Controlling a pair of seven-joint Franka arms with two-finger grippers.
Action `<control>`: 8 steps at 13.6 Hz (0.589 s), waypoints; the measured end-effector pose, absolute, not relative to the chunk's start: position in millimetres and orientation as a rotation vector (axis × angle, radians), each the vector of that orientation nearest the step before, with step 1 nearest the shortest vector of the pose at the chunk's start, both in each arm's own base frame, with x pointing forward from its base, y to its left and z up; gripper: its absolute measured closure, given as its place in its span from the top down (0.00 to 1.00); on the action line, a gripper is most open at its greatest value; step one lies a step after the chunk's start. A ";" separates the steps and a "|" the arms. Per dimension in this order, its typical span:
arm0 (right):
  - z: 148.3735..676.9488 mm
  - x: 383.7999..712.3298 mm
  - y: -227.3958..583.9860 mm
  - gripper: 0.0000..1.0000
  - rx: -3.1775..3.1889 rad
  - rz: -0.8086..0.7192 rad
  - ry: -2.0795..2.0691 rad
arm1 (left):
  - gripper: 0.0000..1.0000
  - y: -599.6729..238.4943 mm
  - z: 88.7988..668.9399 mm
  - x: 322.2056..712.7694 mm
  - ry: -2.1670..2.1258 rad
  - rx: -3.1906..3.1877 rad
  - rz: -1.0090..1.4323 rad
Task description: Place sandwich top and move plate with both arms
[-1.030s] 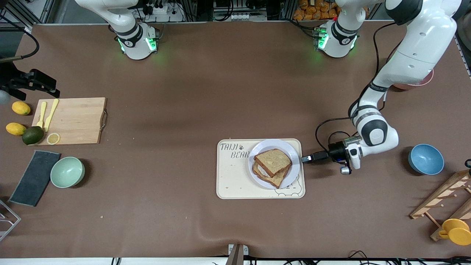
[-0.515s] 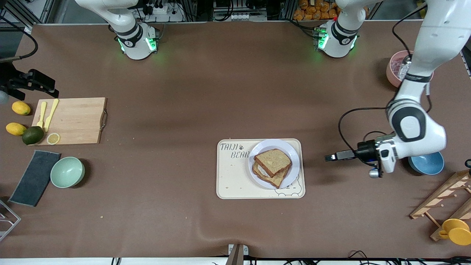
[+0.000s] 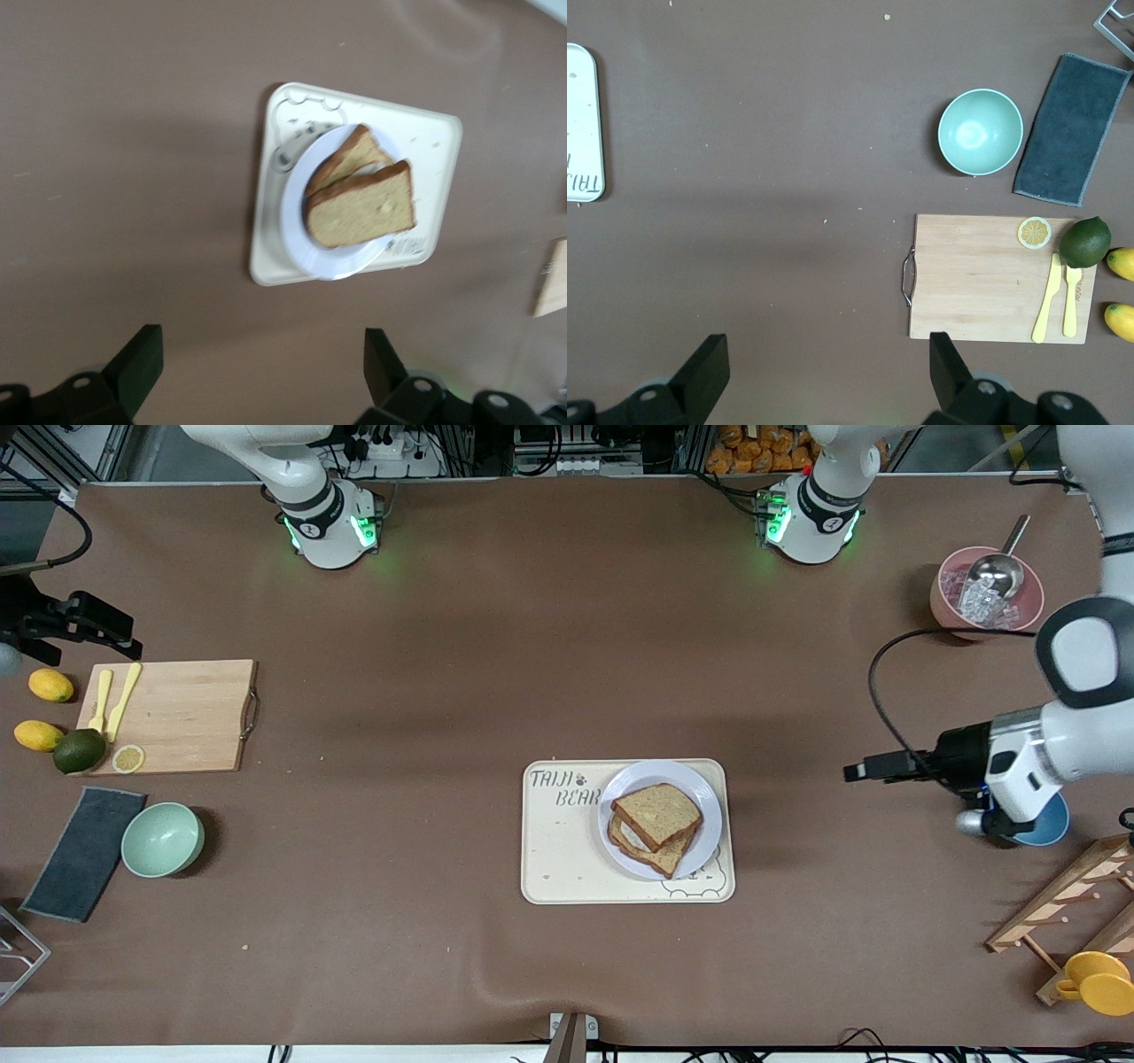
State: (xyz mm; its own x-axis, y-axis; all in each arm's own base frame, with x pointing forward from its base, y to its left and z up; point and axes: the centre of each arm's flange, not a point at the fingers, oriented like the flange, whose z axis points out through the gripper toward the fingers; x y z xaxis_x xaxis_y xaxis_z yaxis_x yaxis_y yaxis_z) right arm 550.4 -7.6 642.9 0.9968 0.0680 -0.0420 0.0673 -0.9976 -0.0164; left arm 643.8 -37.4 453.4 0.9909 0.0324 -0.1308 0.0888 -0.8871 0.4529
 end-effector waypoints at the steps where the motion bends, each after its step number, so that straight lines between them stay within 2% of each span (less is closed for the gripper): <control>1: 642.8 550.4 -7.6 1.00 -3.124 0.067 -0.106 | 1.00 -36.5 477.9 639.9 0.065 2.727 -0.176; 4: 642.7 550.4 -7.8 1.00 -3.124 0.067 -0.105 | 1.00 -49.0 549.0 618.5 -0.041 3.002 -0.170; 8: 642.7 550.4 -7.8 1.00 -3.124 0.068 -0.105 | 1.00 -66.6 631.9 574.8 -0.105 3.215 -0.029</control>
State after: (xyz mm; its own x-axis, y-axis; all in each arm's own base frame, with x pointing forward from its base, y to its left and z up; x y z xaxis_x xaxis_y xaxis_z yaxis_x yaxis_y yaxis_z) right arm 550.4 -7.8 642.7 0.9968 0.0676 -0.0426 0.0669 -0.9976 -0.0164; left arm 574.8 -66.6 631.9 0.9977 -0.0644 -0.0203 -0.0657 -0.9951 -0.0745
